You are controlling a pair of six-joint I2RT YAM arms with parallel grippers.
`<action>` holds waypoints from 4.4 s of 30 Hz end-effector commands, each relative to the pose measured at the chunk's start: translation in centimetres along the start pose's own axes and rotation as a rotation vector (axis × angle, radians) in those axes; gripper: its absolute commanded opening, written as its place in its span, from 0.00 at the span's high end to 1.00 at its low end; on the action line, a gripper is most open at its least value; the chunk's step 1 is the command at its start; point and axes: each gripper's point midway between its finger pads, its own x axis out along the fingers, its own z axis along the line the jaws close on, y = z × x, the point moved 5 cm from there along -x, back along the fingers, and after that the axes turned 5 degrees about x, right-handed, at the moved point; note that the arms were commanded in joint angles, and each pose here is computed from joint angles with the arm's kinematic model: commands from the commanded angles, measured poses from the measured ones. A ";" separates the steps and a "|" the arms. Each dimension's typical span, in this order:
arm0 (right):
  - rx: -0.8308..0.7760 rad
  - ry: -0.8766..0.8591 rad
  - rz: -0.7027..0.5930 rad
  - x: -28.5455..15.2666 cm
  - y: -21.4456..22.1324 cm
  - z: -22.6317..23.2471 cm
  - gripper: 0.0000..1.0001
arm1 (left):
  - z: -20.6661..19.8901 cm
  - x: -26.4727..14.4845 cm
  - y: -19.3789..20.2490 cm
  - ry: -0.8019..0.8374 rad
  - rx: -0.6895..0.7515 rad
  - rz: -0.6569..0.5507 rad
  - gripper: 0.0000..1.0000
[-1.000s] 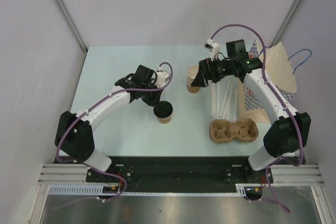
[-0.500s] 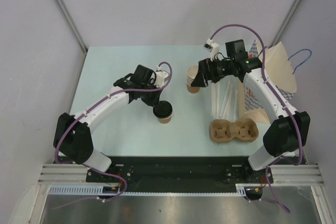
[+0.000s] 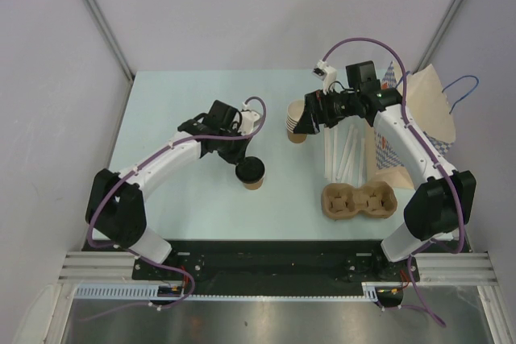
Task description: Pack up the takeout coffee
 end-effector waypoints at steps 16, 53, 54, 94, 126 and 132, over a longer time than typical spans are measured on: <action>-0.038 -0.019 -0.027 -0.2 -1.3 0.5 0.00 | -0.4 -0.7 -2.3 0.013 0.005 -0.074 0.87; 0.020 -0.149 0.006 2.2 -0.7 3.4 0.01 | -1.0 -9.4 -5.1 0.223 -0.039 -0.413 0.61; 0.025 -0.204 0.009 2.8 -0.6 4.3 0.03 | -1.7 -8.7 -4.0 0.279 -0.099 -0.396 0.62; 0.384 -0.233 0.388 18.1 11.6 3.2 1.00 | 0.6 2.2 4.9 0.363 -0.608 -0.103 1.00; 0.423 -0.043 0.425 19.2 14.3 -1.8 1.00 | 1.2 3.9 6.3 0.339 -0.627 -0.023 1.00; 0.356 -0.254 0.350 17.1 10.5 3.0 1.00 | -0.5 1.1 3.2 0.497 -0.562 -0.171 0.99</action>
